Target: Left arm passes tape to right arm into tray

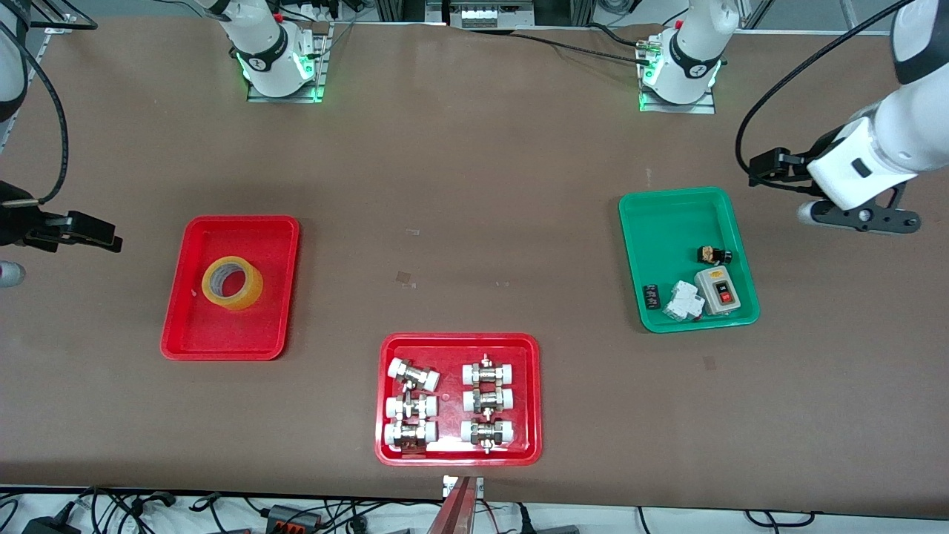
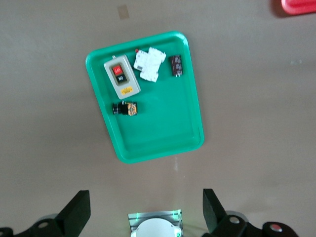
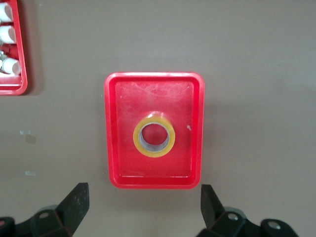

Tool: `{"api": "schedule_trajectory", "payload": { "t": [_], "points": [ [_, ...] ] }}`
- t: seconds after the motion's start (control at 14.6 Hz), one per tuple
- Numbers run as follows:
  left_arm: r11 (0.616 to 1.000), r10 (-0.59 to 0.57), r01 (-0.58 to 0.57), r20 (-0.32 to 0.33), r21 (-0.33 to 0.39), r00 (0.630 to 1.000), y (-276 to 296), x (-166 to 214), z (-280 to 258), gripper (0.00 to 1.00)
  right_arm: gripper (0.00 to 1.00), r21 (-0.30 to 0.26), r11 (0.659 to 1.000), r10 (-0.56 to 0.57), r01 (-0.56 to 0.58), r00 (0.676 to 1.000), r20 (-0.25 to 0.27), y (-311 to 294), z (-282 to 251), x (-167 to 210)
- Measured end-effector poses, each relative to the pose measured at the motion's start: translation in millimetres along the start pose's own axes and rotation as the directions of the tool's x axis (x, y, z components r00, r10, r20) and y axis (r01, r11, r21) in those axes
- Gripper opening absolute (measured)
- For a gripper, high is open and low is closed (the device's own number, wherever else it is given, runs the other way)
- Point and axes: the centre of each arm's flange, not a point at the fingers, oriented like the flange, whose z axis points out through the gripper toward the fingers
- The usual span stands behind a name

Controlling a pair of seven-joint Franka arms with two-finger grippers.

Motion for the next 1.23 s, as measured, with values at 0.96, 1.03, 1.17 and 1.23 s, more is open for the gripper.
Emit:
{"api": "schedule_trajectory", "payload": {
  "t": [0.96,1.03,1.17,1.23],
  "points": [
    [0.998,0.001,0.011,-0.202,0.063,0.979,-4,5,-42,1.00,1.00,-0.016,1.000,-0.004,0.002,0.996,-0.091,-3,-17,-49],
    [0.999,-0.002,0.009,-0.220,0.033,0.975,-4,7,-43,1.00,1.00,-0.017,1.000,-0.004,0.002,0.996,-0.091,-3,-14,-52],
    [1.000,0.002,-0.001,-0.233,0.003,0.972,-3,10,-43,1.00,1.00,-0.018,1.000,-0.004,0.002,0.994,-0.110,-4,-2,-57],
    [1.000,0.024,-0.024,-0.231,0.003,0.973,-2,11,-42,1.00,1.00,-0.018,1.000,-0.004,0.002,0.993,-0.114,-4,5,-61]
  ]
}}
